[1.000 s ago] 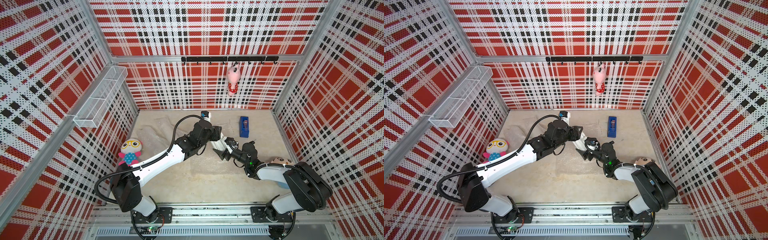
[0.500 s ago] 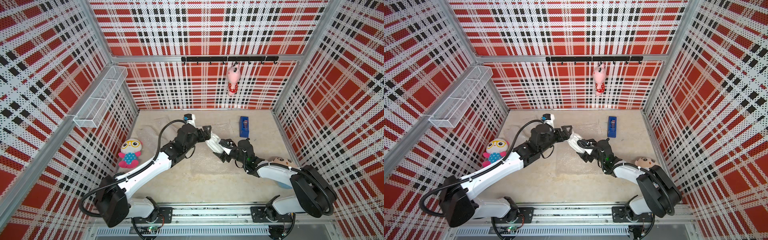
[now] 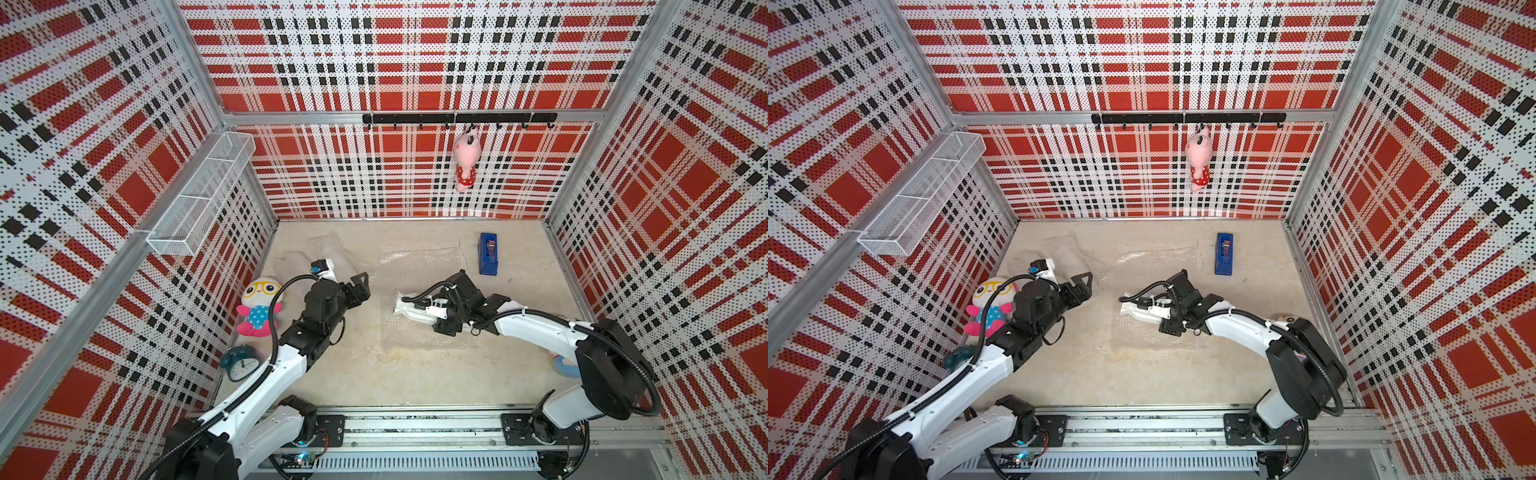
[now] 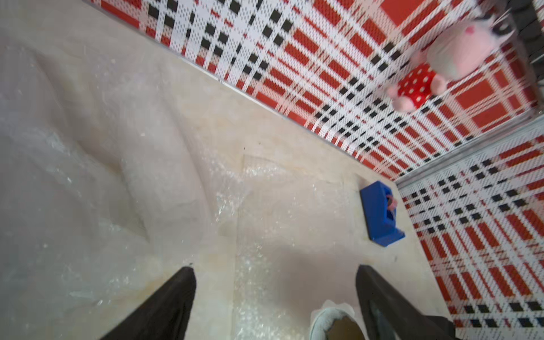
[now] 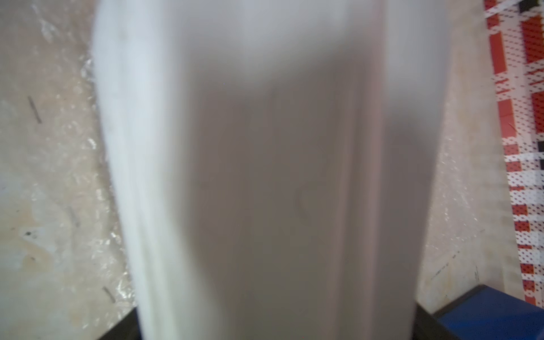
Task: Wrap vases in bubble wrap
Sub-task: Place the vase in bubble wrap, then wrap the vase in bubble wrap.
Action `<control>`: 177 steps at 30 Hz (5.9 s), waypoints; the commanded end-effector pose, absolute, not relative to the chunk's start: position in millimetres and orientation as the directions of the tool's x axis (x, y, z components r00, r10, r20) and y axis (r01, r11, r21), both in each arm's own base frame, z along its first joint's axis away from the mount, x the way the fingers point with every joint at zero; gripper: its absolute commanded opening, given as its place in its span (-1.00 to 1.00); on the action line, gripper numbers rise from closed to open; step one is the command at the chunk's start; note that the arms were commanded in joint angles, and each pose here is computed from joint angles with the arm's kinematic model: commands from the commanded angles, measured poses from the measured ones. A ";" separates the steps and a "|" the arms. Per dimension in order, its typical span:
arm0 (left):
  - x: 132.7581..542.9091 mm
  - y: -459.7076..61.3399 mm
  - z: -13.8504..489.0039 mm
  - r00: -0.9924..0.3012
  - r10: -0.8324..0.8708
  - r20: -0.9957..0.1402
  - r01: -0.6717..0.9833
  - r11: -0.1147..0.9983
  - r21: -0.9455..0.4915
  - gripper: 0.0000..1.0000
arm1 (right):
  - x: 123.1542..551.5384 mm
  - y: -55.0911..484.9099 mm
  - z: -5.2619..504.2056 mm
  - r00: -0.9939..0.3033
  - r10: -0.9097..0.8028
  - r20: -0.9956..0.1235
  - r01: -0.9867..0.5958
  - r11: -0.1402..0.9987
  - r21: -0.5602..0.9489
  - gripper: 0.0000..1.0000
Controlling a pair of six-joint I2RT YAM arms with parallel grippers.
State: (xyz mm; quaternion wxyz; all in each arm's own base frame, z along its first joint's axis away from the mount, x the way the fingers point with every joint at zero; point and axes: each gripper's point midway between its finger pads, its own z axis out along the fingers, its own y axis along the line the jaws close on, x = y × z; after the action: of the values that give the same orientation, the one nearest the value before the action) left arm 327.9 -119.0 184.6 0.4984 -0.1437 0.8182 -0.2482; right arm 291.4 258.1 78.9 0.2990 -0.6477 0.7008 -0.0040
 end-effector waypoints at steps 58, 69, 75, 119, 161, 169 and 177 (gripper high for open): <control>310.0 -196.4 89.2 -0.682 -0.314 -0.661 0.112 0.848 -0.518 0.64 | 309.6 268.3 96.1 0.159 -0.925 -0.344 -0.806 0.080 -0.587 0.96; 324.4 -203.5 82.7 -0.694 -0.274 -0.666 0.111 0.873 -0.474 0.65 | 278.3 263.6 128.7 0.143 -0.875 -0.462 -0.776 0.190 -0.602 0.83; 328.5 -207.0 78.3 -0.701 -0.260 -0.664 0.115 0.878 -0.465 0.64 | 228.3 276.4 96.1 0.143 -0.876 -0.460 -0.864 0.116 -0.490 0.62; 361.7 -222.9 77.9 -0.711 -0.139 -0.689 0.131 0.937 -0.325 0.65 | 278.4 272.2 124.8 0.121 -0.895 -0.430 -0.708 0.226 -0.669 -1.00; 307.8 -198.2 172.9 -0.524 -0.249 -0.815 0.043 0.948 -0.317 0.62 | 345.6 265.1 106.5 0.108 -0.900 -0.421 -0.639 0.262 -0.723 -0.41; 318.9 -214.9 131.2 -0.627 -0.330 -0.705 0.058 0.883 -0.465 0.62 | 353.9 263.7 108.8 0.108 -0.876 -0.471 -0.642 0.300 -0.706 -0.24; 329.7 -226.2 109.9 -0.676 -0.306 -0.671 0.083 0.872 -0.482 0.64 | 365.4 259.9 104.7 0.083 -0.870 -0.485 -0.639 0.327 -0.696 -0.23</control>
State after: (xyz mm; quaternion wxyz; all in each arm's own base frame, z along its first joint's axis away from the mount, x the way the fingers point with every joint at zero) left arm 323.6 -212.3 103.0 0.3980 -0.0713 0.8897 -0.2120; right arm 362.5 260.5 116.1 0.4824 -0.5611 0.6601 -0.1291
